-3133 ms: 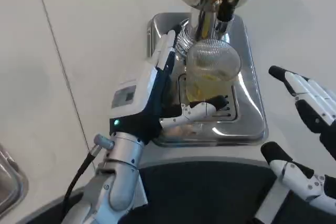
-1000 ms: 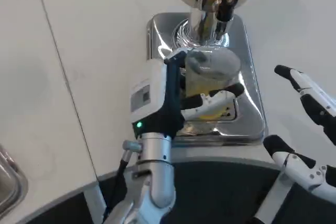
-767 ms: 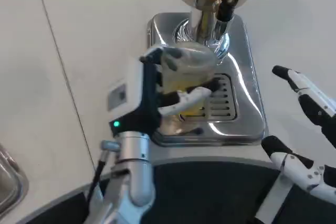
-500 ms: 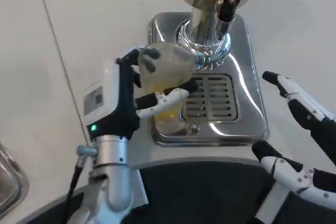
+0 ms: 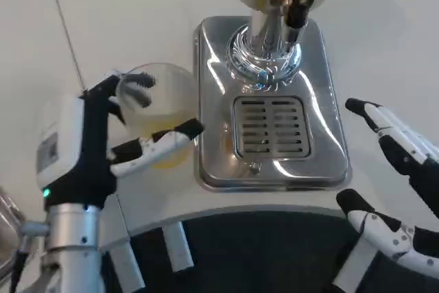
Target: Grasp the cup under the faucet to collect the drink, then remove the cup.
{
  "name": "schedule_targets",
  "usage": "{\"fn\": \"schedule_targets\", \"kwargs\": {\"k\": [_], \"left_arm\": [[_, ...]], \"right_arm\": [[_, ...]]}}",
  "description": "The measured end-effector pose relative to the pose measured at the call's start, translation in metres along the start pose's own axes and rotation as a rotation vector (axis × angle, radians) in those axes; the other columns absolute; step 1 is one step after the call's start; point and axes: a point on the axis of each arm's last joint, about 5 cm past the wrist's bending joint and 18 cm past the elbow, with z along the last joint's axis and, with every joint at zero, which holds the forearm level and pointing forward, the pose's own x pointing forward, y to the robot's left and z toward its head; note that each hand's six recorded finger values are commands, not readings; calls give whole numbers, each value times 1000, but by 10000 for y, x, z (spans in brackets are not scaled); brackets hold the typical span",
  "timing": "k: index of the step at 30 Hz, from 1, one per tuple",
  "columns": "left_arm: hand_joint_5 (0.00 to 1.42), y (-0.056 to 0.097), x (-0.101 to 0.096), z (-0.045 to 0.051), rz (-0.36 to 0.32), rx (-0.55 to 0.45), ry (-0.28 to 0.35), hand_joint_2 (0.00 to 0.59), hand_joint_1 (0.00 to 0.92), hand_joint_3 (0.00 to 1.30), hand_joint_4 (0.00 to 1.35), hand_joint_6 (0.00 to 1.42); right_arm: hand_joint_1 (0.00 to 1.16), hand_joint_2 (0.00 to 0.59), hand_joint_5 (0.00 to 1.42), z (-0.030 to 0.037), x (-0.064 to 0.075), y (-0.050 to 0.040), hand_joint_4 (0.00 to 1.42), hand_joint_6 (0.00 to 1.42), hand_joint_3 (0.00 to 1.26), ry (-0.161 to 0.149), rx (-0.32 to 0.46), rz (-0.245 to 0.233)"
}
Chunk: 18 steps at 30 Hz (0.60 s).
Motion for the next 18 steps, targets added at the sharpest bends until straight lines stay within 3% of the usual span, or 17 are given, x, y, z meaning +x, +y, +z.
{"fn": "schedule_targets", "kwargs": {"k": [7, 12, 18], "left_arm": [[1237, 185, -148, 40, -9, -31, -16, 0, 822, 1037, 1138, 1424], [1224, 284, -235, 98, -18, -56, -37, 0, 823, 1037, 1138, 1424], [1224, 339, -372, 237, -38, -98, -65, 0, 829, 1037, 1122, 1424]], "right_arm": [[332, 482, 33, -3, 9, -1, 0, 81, 26, -27, -51, 17], [314, 484, 25, 12, -13, 7, 0, 68, 26, -66, -93, 46], [290, 485, 13, -3, -36, -7, 0, 63, 26, -116, -156, 78]]}}
